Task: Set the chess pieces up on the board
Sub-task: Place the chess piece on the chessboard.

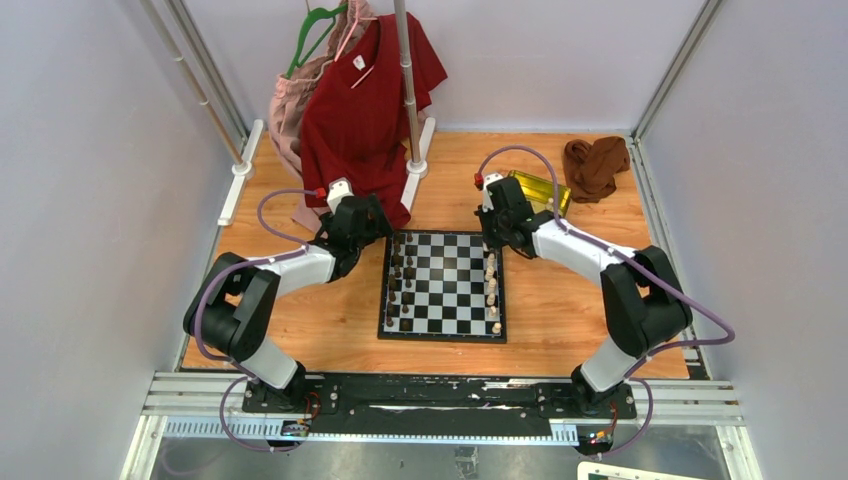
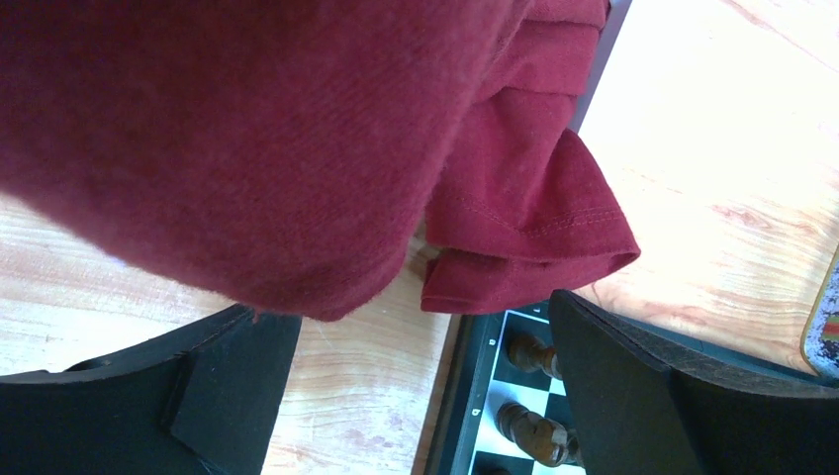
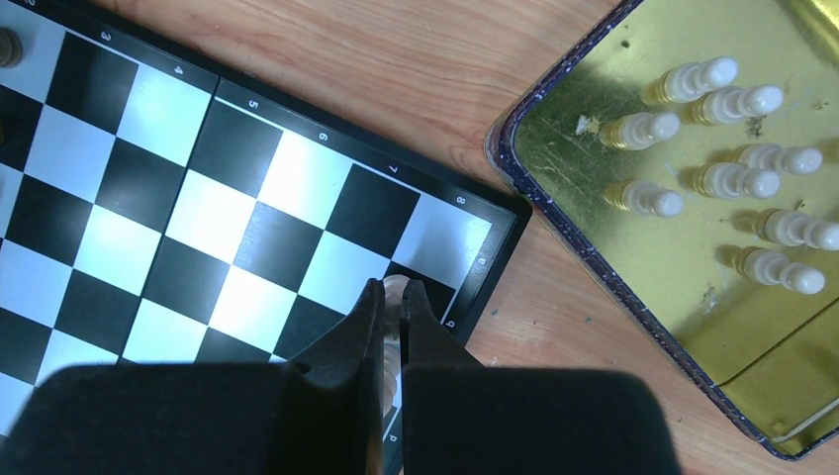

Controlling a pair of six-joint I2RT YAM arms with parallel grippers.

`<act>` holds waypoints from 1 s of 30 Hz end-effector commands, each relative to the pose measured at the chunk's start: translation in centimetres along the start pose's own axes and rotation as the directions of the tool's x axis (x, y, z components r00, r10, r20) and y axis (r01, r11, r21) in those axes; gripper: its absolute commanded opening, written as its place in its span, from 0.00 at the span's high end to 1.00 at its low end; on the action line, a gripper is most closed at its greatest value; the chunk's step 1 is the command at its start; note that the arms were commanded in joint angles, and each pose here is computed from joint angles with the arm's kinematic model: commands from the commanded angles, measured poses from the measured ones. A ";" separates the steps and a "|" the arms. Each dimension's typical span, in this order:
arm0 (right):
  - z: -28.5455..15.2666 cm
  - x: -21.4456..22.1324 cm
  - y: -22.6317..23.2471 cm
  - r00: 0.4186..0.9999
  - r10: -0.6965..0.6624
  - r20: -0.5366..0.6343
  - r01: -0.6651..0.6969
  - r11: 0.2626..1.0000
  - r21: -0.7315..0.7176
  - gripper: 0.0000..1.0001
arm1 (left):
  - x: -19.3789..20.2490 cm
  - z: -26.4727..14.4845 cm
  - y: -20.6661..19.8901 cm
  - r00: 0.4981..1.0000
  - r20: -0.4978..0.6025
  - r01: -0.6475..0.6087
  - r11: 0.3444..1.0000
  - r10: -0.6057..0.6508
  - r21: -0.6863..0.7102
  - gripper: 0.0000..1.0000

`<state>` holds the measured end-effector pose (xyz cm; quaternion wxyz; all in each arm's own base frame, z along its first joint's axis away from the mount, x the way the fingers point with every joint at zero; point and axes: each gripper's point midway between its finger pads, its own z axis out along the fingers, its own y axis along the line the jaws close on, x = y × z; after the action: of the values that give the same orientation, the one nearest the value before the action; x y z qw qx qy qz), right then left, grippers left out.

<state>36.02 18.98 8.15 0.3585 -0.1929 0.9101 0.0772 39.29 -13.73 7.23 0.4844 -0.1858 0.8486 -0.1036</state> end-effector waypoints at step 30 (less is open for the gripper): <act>-0.1 2.4 0.4 1.000 0.000 -0.030 0.000 1.000 0.015 0.68 | -0.2 0.0 0.3 1.000 0.018 0.023 1.000 -0.023 0.009 0.00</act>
<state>34.88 18.48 5.91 0.3404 -0.1865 0.9187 0.0729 39.06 -13.83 6.91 0.4823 -0.1837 0.8497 -0.1079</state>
